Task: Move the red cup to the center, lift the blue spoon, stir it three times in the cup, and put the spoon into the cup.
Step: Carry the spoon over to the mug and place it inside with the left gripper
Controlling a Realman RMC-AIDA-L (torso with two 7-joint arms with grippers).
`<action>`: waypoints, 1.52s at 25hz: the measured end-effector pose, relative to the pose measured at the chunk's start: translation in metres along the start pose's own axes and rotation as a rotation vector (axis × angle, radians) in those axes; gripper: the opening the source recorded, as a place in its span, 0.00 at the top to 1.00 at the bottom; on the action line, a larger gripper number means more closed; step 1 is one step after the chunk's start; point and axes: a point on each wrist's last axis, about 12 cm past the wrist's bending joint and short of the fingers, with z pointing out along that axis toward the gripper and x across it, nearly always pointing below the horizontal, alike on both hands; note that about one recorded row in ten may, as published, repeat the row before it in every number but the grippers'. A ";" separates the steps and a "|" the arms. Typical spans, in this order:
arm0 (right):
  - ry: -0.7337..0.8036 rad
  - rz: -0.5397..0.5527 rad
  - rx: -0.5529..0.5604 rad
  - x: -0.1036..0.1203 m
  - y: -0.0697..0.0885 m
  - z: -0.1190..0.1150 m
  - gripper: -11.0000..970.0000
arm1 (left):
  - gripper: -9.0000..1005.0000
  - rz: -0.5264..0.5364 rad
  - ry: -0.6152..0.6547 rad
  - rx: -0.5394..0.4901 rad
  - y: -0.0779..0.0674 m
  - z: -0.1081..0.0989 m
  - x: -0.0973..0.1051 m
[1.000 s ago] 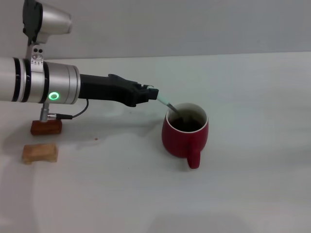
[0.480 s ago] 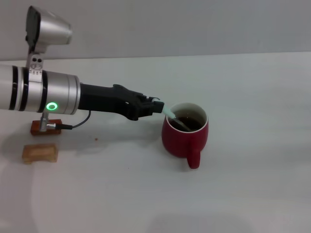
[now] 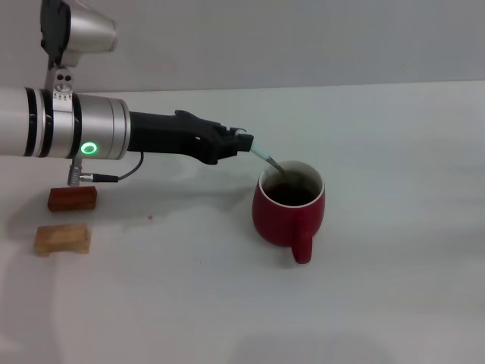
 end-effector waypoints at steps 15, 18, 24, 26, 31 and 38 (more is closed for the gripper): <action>0.013 0.003 -0.007 0.003 0.003 -0.001 0.52 | 0.85 -0.026 0.026 0.038 -0.003 -0.015 0.018; 0.011 0.003 -0.011 0.002 0.005 0.001 0.52 | 0.85 -0.007 0.010 0.048 -0.006 -0.010 0.015; 0.006 0.003 -0.017 0.000 0.008 0.003 0.52 | 0.85 0.012 -0.030 0.024 -0.004 -0.002 0.005; 0.005 0.003 -0.018 0.000 0.008 0.003 0.52 | 0.85 0.006 -0.047 -0.001 -0.001 -0.002 0.003; 0.006 0.007 -0.017 0.000 0.007 0.003 0.52 | 0.85 -0.006 -0.057 -0.022 0.003 -0.004 0.004; 0.006 0.007 -0.017 0.001 0.008 0.003 0.52 | 0.85 -0.031 -0.044 0.000 0.002 -0.015 0.017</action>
